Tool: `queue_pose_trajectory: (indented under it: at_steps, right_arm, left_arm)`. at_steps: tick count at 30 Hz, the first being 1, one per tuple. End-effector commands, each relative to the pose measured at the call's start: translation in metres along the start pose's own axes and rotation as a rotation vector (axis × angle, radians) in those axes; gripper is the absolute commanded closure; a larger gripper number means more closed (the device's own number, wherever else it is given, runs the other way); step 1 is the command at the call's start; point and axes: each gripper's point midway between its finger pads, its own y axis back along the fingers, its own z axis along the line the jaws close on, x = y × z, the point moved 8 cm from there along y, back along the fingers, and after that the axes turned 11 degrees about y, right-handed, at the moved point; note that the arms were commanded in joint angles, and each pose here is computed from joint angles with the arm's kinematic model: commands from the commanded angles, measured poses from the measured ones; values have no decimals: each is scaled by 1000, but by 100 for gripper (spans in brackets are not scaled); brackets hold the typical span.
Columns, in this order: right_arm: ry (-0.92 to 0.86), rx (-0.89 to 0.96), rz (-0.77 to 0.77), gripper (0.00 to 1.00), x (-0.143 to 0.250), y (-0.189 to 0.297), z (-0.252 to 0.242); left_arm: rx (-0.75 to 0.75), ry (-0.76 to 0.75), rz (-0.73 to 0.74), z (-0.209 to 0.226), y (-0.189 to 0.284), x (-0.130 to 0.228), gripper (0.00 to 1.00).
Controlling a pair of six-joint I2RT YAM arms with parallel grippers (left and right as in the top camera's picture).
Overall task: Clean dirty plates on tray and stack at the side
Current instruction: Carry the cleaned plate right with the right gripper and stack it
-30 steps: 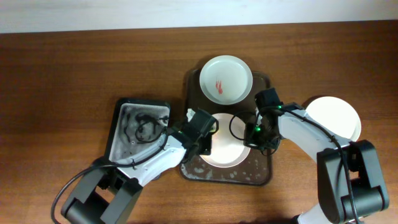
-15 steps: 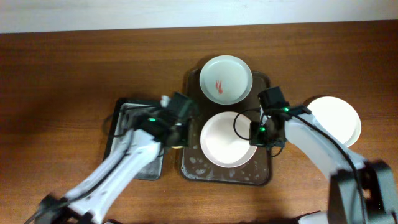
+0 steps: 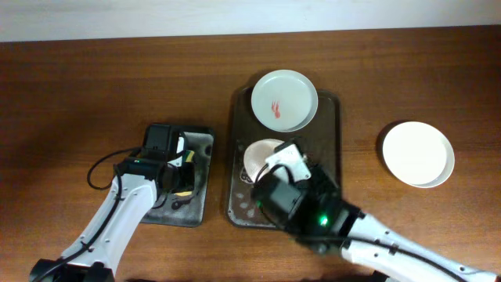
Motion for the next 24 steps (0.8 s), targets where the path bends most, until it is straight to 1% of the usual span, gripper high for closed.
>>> queue_pose_trajectory:
  at_steps: [1, 5, 12, 24]
  right_arm:
    - [40, 275, -83, 96, -6, 23, -13]
    - [60, 307, -128, 96, -8, 34, -9]
    - [61, 342, -129, 96, -8, 35, -12]
    - [60, 341, -129, 96, -8, 35, -12]
  left_arm:
    - [30, -30, 1, -2, 0, 0, 100]
    - [30, -30, 1, -2, 0, 0, 100]
    - [33, -29, 3, -2, 0, 0, 100]
    - [34, -31, 3, -2, 0, 0, 100]
